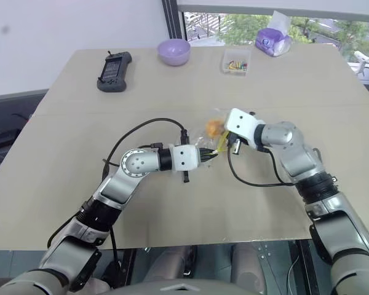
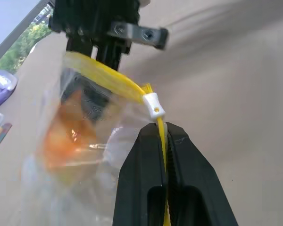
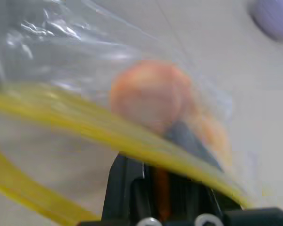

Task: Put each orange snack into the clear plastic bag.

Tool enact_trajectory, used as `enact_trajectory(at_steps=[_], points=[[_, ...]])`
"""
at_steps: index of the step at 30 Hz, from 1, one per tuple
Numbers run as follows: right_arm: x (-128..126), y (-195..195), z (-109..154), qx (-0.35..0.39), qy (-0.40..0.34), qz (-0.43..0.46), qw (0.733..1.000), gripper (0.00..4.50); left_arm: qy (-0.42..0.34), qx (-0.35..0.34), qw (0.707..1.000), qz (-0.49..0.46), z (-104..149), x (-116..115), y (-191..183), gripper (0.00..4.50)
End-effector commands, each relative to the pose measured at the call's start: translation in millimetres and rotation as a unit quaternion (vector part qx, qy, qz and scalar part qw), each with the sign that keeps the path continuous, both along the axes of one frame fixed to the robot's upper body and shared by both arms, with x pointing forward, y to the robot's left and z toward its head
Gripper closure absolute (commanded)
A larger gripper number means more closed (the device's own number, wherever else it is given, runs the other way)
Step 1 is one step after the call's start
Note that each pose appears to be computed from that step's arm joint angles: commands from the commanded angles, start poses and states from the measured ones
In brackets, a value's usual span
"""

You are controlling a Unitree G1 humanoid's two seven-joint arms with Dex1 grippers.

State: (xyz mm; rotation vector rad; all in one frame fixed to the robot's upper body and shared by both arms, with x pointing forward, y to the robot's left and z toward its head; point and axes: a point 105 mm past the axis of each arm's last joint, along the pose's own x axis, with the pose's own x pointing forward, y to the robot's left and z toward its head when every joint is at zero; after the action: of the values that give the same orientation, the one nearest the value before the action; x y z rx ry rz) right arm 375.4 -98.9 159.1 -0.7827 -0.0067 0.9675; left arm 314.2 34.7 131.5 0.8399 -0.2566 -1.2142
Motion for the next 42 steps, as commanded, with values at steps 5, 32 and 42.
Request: enact_trajectory(at_steps=[5, 32, 42], points=[[-19, 17, 24, 0.124, 0.063, 0.046, 0.989, 4.50, -0.026, -0.006, 0.999, -0.031, 12, -2, -6, 4.50], [4, 17, 3, 0.125, 0.100, -0.067, 0.985, 0.51, -0.018, -0.020, 0.999, -0.037, 13, -5, -11, 4.50], [-28, -12, 18, 0.114, 0.111, -0.006, 0.987, 0.51, -0.015, -0.031, 0.999, 0.004, 15, 6, 2, 4.50]])
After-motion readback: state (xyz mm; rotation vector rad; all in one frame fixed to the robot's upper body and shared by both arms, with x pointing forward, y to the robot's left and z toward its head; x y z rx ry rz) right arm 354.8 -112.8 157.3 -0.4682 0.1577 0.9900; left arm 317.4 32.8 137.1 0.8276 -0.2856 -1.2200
